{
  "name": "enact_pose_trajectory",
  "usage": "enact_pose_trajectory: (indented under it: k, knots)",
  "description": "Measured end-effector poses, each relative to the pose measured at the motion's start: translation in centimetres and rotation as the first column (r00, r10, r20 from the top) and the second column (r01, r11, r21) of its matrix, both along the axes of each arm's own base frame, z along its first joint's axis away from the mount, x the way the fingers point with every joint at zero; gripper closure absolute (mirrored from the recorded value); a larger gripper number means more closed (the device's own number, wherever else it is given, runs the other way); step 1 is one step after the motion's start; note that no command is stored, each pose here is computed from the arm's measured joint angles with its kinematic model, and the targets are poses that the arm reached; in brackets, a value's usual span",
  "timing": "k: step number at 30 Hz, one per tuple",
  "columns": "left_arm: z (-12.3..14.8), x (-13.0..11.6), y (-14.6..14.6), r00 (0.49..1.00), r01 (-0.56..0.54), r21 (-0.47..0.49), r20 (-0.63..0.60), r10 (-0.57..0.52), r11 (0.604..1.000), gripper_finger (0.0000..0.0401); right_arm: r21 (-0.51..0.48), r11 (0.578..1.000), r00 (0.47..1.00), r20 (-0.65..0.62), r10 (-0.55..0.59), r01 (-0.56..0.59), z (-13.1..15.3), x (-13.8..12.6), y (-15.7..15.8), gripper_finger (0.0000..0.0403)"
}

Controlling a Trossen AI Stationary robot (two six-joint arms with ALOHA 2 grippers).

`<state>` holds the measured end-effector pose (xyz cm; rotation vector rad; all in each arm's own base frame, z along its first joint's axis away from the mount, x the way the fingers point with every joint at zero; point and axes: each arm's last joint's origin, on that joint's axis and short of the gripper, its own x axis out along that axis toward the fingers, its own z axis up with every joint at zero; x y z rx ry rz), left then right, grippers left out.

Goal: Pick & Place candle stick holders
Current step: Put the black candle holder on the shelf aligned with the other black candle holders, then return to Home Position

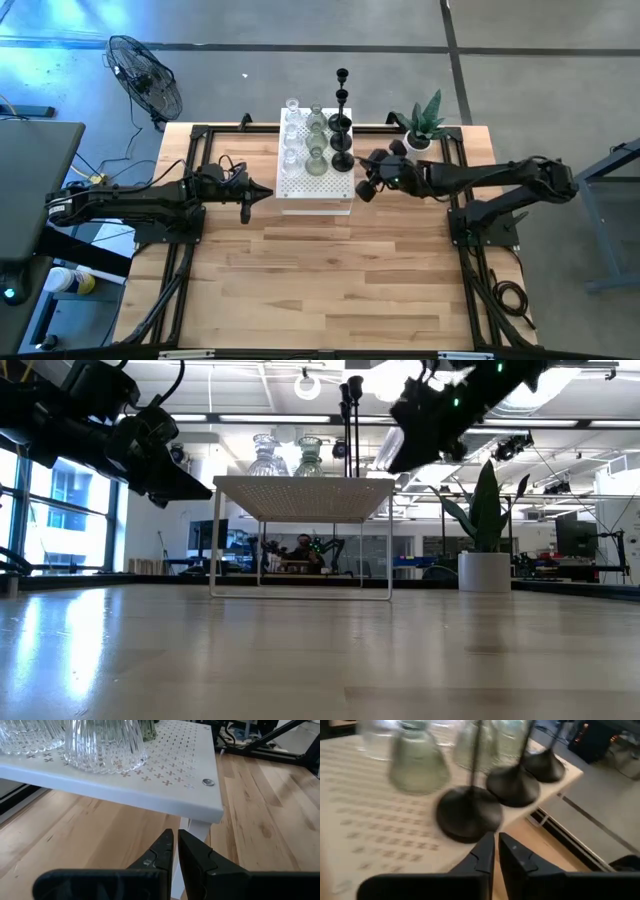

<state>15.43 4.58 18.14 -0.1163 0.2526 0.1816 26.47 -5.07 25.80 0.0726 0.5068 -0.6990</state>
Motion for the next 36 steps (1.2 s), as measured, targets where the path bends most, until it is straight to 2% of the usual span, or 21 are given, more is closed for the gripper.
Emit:
enact_pose_trajectory:
  k: [5,9,13,20,31,36]
  knots:
    - [0.0,0.0,0.0,1.0,-0.003,0.002,0.005,0.003,1.0,0.0378,0.029,1.0,0.996,0.085,-0.009,0.007,-2.0,-0.5,-1.8,0.038]
    - [0.0,0.0,0.1,1.0,-0.021,0.007,0.004,0.021,1.0,0.0378,0.054,0.998,0.997,0.076,-0.024,0.02,-3.1,-0.9,-2.7,0.0399]
    - [0.0,0.0,0.1,1.0,-0.025,0.008,0.003,0.025,1.0,0.0378,0.058,0.998,0.996,0.081,-0.033,0.029,-3.5,-0.8,-3.1,0.0397]
    - [0.1,0.0,0.1,1.0,-0.025,0.009,0.008,0.025,1.0,0.0378,0.068,0.997,0.994,0.104,0.025,-0.032,-4.3,0.3,-3.2,0.04]
    - [0.0,0.0,0.1,1.0,-0.024,0.008,0.002,0.024,1.0,0.0378,0.04,0.998,0.996,0.086,0.037,-0.041,-3.6,-0.2,-3.0,0.0402]
    - [0.1,0.0,0.1,1.0,-0.013,0.038,0.003,0.013,0.999,0.0378,-0.012,0.991,0.991,-0.002,0.131,-0.131,-2.4,-1.5,-0.9,0.0402]
